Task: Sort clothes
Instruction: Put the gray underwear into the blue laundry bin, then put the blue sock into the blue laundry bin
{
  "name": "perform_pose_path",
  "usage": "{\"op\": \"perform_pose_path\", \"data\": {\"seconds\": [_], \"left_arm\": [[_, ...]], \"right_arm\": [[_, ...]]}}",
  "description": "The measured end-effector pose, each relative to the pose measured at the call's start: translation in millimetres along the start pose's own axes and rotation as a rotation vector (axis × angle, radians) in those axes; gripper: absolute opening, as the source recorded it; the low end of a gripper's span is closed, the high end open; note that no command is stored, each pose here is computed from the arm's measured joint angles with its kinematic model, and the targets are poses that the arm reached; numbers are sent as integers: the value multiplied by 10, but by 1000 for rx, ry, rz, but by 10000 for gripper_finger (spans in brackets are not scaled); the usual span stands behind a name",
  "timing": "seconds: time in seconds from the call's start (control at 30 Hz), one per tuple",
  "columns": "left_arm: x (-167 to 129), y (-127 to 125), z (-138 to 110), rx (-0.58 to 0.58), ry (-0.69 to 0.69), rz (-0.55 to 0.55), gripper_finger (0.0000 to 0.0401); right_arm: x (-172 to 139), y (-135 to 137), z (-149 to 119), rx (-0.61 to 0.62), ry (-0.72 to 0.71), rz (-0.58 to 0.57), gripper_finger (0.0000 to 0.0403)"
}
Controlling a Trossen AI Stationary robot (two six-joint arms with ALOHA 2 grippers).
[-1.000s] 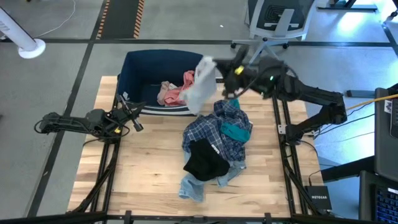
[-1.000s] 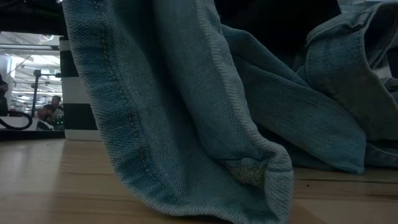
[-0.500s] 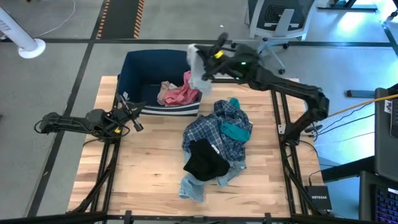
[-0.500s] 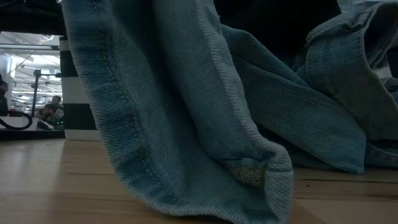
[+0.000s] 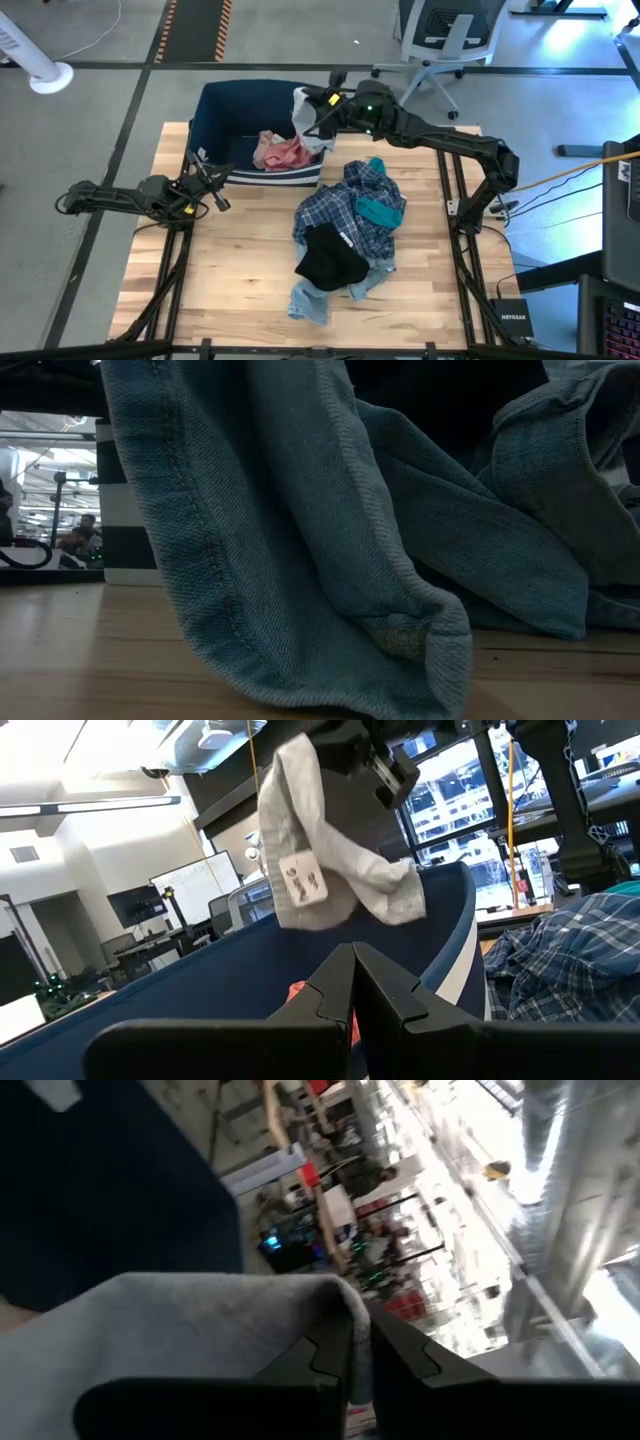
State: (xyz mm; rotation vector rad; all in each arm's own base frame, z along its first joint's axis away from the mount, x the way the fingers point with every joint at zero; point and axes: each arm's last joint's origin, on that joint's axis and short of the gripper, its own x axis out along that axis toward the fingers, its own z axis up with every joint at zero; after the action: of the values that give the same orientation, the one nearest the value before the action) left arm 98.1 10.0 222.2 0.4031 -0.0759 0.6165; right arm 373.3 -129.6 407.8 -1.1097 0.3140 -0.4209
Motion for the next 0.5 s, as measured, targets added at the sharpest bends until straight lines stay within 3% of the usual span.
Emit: {"op": "perform_pose_path", "data": {"seconds": [0.17, 0.5], "left_arm": [[0, 0, 0, 0, 0, 0, 1], [0, 0, 0, 0, 0, 0, 1]], "right_arm": [[-7, 104, -48, 41, 52, 105, 54], [-92, 371, -133, -16, 191, 367, 163]]}}
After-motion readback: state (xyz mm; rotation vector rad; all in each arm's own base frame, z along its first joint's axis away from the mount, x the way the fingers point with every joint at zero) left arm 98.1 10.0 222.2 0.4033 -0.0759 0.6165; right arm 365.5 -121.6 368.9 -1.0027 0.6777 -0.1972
